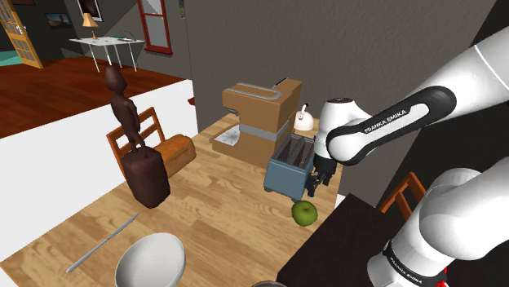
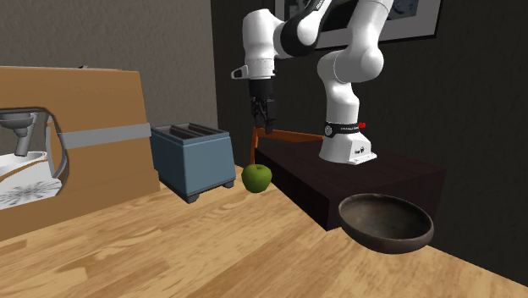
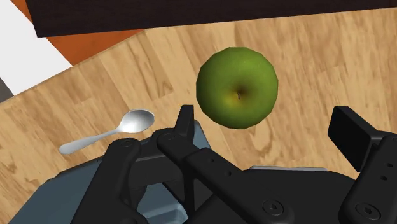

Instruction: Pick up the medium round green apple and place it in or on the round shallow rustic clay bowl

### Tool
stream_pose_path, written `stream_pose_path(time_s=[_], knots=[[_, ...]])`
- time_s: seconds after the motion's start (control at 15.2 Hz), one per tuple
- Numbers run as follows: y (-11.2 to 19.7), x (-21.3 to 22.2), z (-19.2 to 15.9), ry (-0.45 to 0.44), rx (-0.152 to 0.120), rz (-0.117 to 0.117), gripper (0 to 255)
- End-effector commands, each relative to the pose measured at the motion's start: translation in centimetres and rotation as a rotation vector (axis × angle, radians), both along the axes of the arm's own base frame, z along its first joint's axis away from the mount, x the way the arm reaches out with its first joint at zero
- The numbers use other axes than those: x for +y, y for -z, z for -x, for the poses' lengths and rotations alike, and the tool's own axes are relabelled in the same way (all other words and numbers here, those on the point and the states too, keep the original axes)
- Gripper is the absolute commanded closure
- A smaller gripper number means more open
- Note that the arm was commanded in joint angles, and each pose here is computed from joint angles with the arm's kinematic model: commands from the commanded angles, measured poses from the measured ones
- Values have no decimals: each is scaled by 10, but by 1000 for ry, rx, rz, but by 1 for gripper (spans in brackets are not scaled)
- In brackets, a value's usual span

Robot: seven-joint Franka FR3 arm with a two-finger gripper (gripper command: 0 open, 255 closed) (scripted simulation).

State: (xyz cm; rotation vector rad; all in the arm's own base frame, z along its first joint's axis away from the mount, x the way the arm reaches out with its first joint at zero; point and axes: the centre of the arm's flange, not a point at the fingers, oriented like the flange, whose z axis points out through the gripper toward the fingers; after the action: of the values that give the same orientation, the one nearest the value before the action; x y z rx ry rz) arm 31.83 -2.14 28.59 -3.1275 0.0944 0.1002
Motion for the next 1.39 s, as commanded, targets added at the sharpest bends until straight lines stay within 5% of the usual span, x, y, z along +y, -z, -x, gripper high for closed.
stream_pose_path(time_s=[0.0,0.2,0.73,1.25,1.32], knots=[[22,-2,-4,10,-18,-7,0],[61,-6,-10,24,-37,-19,0],[105,-5,-10,26,-39,-20,0],[105,-5,-10,26,-39,-20,0],[105,-5,-10,26,-39,-20,255]])
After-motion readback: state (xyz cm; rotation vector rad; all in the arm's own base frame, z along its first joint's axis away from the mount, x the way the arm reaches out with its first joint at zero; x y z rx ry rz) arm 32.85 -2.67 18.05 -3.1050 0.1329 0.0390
